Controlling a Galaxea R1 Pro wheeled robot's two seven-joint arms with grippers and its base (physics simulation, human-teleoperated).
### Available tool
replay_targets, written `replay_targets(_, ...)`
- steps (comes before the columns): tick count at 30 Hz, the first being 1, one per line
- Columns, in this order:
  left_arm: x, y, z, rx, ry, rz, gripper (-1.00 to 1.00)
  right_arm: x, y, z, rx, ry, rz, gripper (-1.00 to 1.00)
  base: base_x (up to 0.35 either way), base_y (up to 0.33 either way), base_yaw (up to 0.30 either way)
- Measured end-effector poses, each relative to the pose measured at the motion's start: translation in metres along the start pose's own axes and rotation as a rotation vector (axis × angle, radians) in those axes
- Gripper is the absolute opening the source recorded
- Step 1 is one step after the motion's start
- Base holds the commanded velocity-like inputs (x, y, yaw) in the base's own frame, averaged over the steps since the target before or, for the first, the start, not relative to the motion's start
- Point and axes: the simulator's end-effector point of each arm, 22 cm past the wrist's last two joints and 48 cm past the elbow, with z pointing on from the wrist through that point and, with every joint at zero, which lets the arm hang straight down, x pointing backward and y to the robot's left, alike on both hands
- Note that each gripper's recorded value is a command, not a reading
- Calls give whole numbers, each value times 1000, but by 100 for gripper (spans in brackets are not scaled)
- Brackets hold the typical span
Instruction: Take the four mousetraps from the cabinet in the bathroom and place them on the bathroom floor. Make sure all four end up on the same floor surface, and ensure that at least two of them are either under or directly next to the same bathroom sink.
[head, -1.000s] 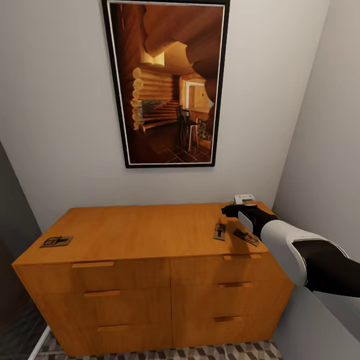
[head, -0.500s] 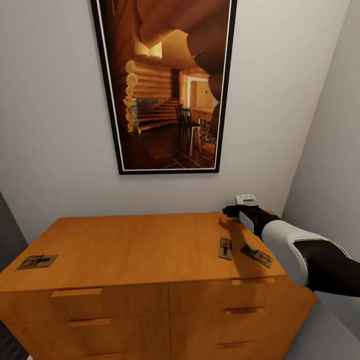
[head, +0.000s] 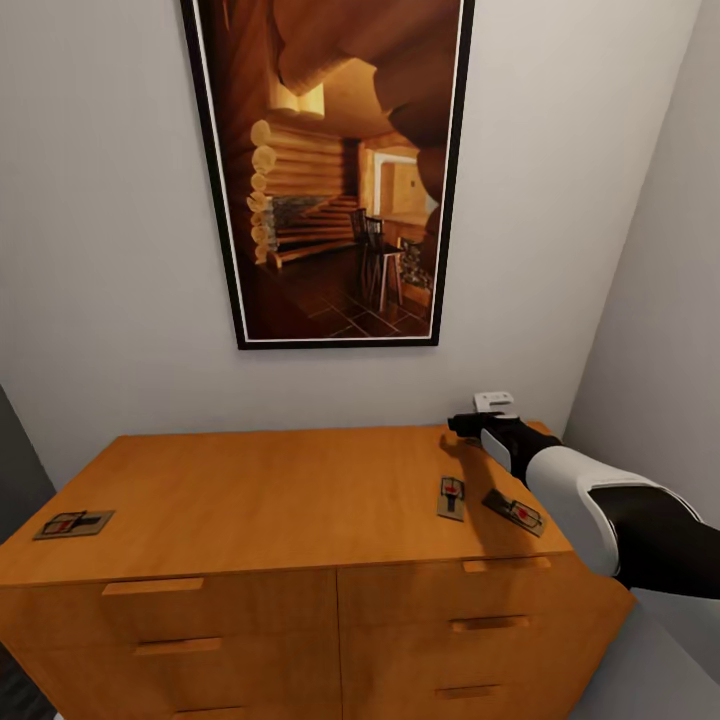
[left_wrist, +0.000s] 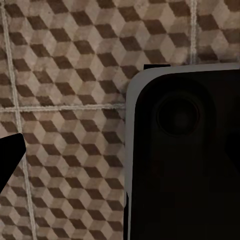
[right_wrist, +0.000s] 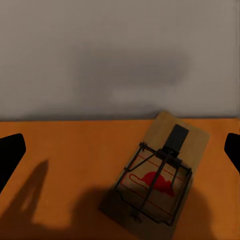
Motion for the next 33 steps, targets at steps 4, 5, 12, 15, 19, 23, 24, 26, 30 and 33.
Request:
replay_targets(4,0,0,0,0,0,0,100,8,-2,1,3,7,0,100,0,0,0)
replay_targets(5,0,0,0,0,0,0,100,10,-2,1,3,9,0,100,0,0,0)
replay_targets(12,0,0,0,0,0,0,100,17,-9,2,10,16,0,100,0,0,0)
replay_targets(15,0,0,0,0,0,0,100,18,-13,2,16,17,0,100,0,0,0)
replay_targets(19,0,0,0,0,0,0,100,20,-19,2,23,18,1,100,0,0,0)
replay_targets(23,0,0,0,0,0,0,100,20,-20,2,25,13,0,100,0,0,0)
replay_targets(24,0,0,0,0,0,0,100,20,-20,2,25,11,0,100,0,0,0)
replay_targets(26,0,0,0,0,0,0,100,20,-20,2,25,7,0,100,0,0,0)
replay_targets(30,0,0,0,0,0,0,100,20,-20,2,26,3,0,100,0,0,0)
replay_targets(33,0,0,0,0,0,0,100,24,-20,2,27,6,-1,100,0,0,0)
